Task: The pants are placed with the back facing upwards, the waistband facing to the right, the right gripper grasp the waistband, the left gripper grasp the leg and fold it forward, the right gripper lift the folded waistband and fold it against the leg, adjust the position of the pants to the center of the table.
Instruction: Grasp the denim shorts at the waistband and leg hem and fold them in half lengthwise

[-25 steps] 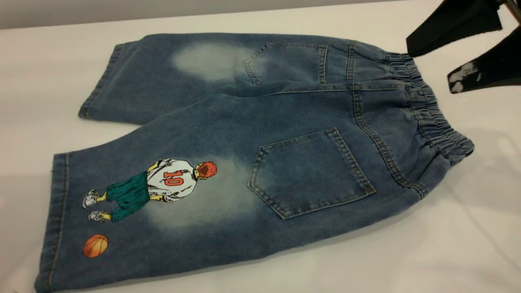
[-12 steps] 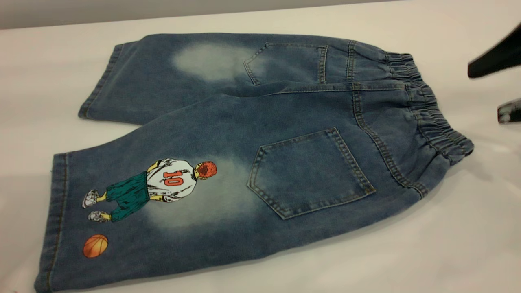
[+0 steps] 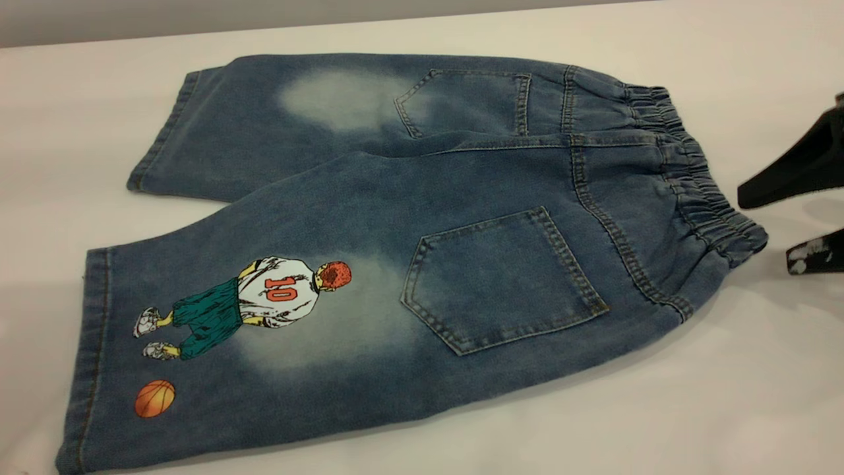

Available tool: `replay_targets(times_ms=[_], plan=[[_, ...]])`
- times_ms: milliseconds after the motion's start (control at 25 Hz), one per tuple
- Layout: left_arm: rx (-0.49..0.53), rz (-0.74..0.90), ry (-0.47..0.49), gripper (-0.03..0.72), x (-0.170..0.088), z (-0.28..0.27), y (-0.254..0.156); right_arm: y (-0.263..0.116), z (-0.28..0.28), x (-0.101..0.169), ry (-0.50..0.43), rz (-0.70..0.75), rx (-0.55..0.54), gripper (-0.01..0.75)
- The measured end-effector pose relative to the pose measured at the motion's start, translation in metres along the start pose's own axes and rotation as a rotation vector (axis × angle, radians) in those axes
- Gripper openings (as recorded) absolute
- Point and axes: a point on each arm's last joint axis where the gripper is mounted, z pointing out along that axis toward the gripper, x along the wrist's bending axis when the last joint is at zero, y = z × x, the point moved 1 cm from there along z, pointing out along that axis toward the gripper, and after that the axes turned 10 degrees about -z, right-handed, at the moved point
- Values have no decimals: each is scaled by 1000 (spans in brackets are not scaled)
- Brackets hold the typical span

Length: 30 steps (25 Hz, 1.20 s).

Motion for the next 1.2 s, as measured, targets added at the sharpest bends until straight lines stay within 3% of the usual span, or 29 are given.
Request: replay_targets(times_ms=[1000,1200], plan=[[-9,-2,-2,454,0,0,1,9,26,-18,118,-50,-108,556],[-18,-2,-2,454,0,0,2,5,27,-16,134,-53,-69,485]])
